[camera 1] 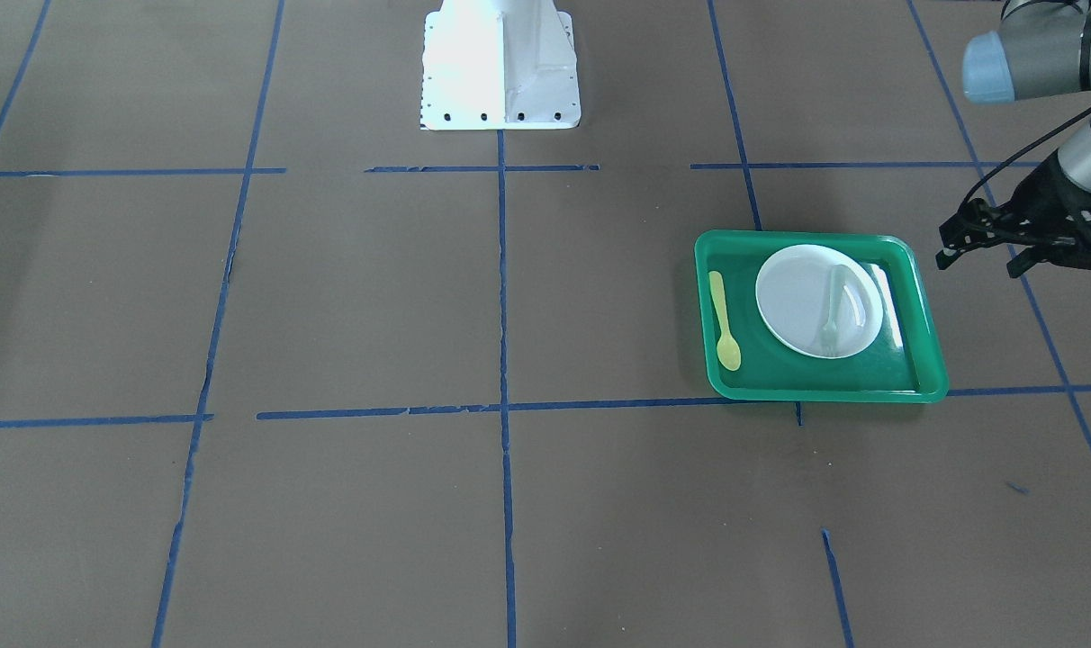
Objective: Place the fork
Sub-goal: 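Reach the left gripper down over the white fork on the plate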
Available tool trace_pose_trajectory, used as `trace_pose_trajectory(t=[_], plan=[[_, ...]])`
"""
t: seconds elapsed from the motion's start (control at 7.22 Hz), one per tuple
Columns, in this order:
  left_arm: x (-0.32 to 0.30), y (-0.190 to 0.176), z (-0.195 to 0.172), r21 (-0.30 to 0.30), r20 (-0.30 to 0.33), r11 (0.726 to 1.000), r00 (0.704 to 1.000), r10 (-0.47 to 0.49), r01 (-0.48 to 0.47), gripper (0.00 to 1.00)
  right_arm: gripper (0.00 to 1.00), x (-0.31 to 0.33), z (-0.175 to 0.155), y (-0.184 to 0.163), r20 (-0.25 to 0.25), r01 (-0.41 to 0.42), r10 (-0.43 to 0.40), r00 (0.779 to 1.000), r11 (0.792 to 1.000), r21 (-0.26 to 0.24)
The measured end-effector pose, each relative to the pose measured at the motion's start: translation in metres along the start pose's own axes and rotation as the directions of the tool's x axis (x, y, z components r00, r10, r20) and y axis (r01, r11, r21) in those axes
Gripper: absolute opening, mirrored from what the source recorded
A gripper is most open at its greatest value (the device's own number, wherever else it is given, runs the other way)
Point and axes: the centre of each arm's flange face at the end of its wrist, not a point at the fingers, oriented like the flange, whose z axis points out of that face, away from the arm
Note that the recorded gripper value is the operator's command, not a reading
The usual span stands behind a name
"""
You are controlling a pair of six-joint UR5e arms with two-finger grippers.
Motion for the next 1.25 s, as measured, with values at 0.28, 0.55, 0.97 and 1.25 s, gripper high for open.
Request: trace_pose_trajectory(t=[0.28, 0.55, 0.97, 1.25], plan=[[0.054, -0.006, 0.026, -0.007, -0.004, 0.999, 0.999, -0.039, 0.039, 1.0, 1.0, 0.0, 0.0, 0.0, 0.0, 0.001, -0.001, 1.0, 1.0, 0.0], [0.086, -0.003, 0.063, -0.002, 0.018, 0.999, 0.998, -0.054, 0.054, 0.98, 1.0, 0.0, 0.0, 0.0, 0.0, 0.0, 0.0, 1.0, 1.0, 0.0], [0.095, 0.012, 0.117, -0.016, 0.003, 0.998, 0.998, -0.061, 0.061, 0.89, 1.0, 0.0, 0.0, 0.0, 0.0, 0.001, -0.001, 1.0, 1.0, 0.0], [0.095, 0.016, 0.136, -0.038, 0.011, 0.998, 0.998, -0.057, 0.058, 0.81, 1.0, 0.0, 0.0, 0.0, 0.0, 0.001, -0.001, 1.0, 1.0, 0.0]])
